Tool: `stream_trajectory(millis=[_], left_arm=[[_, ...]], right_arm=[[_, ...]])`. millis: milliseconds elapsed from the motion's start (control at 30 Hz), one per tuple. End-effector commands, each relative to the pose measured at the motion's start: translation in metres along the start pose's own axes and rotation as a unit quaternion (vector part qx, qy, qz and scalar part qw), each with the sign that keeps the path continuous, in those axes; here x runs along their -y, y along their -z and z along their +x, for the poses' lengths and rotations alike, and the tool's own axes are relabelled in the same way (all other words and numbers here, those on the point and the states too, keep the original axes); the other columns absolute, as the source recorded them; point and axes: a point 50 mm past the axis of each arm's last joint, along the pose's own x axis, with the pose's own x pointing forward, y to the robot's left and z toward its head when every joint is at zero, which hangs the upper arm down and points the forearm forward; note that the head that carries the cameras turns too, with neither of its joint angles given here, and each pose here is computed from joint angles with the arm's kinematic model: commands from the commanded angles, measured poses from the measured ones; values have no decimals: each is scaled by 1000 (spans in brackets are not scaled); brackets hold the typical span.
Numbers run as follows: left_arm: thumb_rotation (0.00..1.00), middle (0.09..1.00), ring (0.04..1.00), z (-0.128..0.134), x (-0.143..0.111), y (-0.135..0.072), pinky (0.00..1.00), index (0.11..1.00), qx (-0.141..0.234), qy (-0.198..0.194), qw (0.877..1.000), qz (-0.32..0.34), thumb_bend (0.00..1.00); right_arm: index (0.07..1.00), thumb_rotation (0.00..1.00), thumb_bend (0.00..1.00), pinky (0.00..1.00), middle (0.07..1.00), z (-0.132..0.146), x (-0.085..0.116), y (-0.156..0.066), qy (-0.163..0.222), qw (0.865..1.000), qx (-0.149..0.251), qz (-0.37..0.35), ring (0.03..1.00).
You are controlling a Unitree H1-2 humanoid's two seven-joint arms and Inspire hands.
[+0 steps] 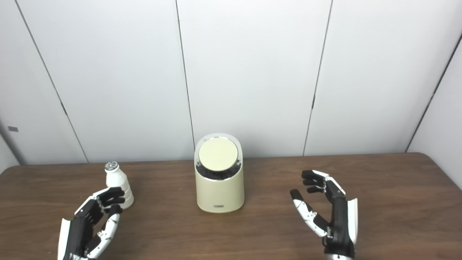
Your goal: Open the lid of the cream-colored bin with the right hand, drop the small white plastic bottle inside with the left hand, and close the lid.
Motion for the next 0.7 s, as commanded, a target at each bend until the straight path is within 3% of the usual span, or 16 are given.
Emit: stream_trajectory(millis=[0,500,667], left_arm=[[276,696,661,9,-1,-8,566,698,36,-4,999,-1,250],[263,695,661,10,-1,-8,566,698,36,-2,999,-1,247],[272,693,659,11,0,-9,564,697,36,-2,999,-4,245]], right_arm=[[625,373,309,520,635,-18,1,7,-10,1000,-11,-4,609],[622,371,310,513,632,-16,1,6,-10,1000,-8,-3,604],[640,321,309,524,639,-5,1,-9,-25,999,0,22,611]])
